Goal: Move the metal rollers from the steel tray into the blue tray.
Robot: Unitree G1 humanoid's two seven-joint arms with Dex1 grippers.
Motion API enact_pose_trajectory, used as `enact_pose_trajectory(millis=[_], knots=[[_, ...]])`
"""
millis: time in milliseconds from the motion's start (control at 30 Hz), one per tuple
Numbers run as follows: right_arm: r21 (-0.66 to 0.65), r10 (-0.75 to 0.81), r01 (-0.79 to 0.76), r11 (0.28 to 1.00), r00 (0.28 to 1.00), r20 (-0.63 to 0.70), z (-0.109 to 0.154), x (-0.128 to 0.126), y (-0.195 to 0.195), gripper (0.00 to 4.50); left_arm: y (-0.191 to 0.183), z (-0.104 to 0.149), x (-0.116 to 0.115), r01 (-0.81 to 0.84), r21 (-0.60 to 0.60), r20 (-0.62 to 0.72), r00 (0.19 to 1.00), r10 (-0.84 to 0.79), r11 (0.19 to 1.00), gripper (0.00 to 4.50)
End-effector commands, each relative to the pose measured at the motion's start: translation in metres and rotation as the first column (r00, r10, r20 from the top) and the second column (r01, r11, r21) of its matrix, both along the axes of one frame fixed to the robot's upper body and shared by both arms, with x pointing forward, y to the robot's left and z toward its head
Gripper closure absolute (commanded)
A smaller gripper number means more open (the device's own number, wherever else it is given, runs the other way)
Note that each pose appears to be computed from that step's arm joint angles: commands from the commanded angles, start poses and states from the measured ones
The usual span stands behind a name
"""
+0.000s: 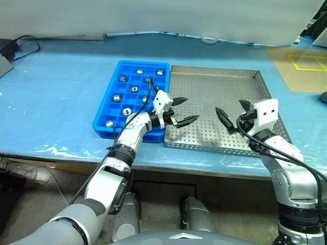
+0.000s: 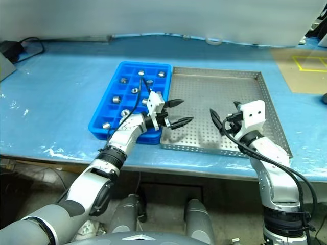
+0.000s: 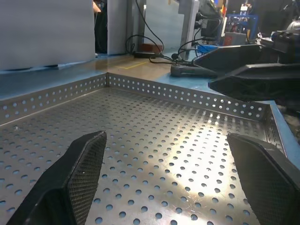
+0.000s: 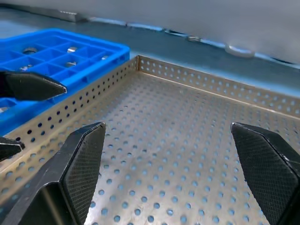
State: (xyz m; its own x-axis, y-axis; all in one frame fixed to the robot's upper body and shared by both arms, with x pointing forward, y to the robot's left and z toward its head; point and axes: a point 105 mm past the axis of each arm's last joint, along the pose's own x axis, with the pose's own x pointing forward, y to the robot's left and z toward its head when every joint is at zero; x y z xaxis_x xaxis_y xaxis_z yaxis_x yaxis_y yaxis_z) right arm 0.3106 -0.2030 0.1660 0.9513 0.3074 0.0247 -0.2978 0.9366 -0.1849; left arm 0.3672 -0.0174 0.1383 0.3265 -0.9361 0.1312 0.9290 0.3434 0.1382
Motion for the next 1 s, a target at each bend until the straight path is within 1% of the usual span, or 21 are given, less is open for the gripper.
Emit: enact_pose_trajectory(millis=[33, 100, 167, 267, 333, 467, 567, 667, 867, 967, 1000], knots=[[0.017, 0.006, -0.005, 1.000, 1.000, -0.011, -0.001, 0.002, 0.000, 0.09, 0.006, 0.003, 0.000, 0.022, 0.054, 0.066, 0.997, -0.026, 0.998, 0.00], [0.041, 0.020, -0.019, 0.999, 1.000, -0.016, -0.002, 0.003, 0.004, 0.09, 0.016, 0.006, 0.008, -0.006, 0.039, 0.052, 0.999, 0.004, 0.999, 0.00], [0.025, 0.039, -0.039, 0.999, 0.999, -0.024, -0.004, 0.004, 0.008, 0.09, 0.025, 0.012, 0.017, -0.047, 0.020, 0.043, 0.998, 0.046, 0.999, 0.00], [0.014, 0.042, -0.041, 0.999, 0.999, -0.020, -0.003, 0.005, 0.009, 0.09, 0.027, 0.017, 0.022, -0.056, 0.012, 0.048, 0.997, 0.056, 0.998, 0.00], [0.014, 0.039, -0.039, 0.999, 0.999, -0.013, -0.001, 0.006, 0.010, 0.09, 0.026, 0.020, 0.023, -0.053, -0.002, 0.043, 0.998, 0.053, 0.999, 0.00], [0.027, 0.019, -0.019, 0.999, 1.000, -0.014, -0.007, 0.006, 0.012, 0.09, 0.023, 0.019, 0.020, -0.032, 0.000, 0.047, 0.998, 0.032, 0.999, 0.00], [0.037, 0.040, -0.039, 0.999, 0.999, -0.033, -0.014, 0.003, 0.021, 0.09, 0.021, 0.017, 0.019, -0.030, 0.005, 0.050, 0.998, 0.030, 1.000, 0.00], [0.017, 0.083, -0.082, 0.997, 0.994, -0.071, -0.022, 0.002, 0.031, 0.09, 0.020, 0.017, 0.022, -0.049, 0.005, 0.043, 0.998, 0.048, 0.999, 0.00], [0.014, 0.075, -0.074, 0.997, 0.996, -0.055, -0.018, 0.008, 0.028, 0.09, 0.015, 0.023, 0.024, -0.044, 0.016, 0.066, 0.997, 0.042, 0.999, 0.00], [-0.002, 0.082, -0.082, 0.997, 0.994, -0.067, -0.023, 0.010, 0.032, 0.09, 0.016, 0.026, 0.025, -0.044, 0.017, 0.072, 0.996, 0.043, 0.999, 0.00], [0.014, 0.080, -0.079, 0.997, 0.995, -0.066, -0.025, 0.010, 0.034, 0.09, 0.017, 0.027, 0.025, -0.046, 0.028, 0.083, 0.996, 0.043, 0.999, 0.00]])
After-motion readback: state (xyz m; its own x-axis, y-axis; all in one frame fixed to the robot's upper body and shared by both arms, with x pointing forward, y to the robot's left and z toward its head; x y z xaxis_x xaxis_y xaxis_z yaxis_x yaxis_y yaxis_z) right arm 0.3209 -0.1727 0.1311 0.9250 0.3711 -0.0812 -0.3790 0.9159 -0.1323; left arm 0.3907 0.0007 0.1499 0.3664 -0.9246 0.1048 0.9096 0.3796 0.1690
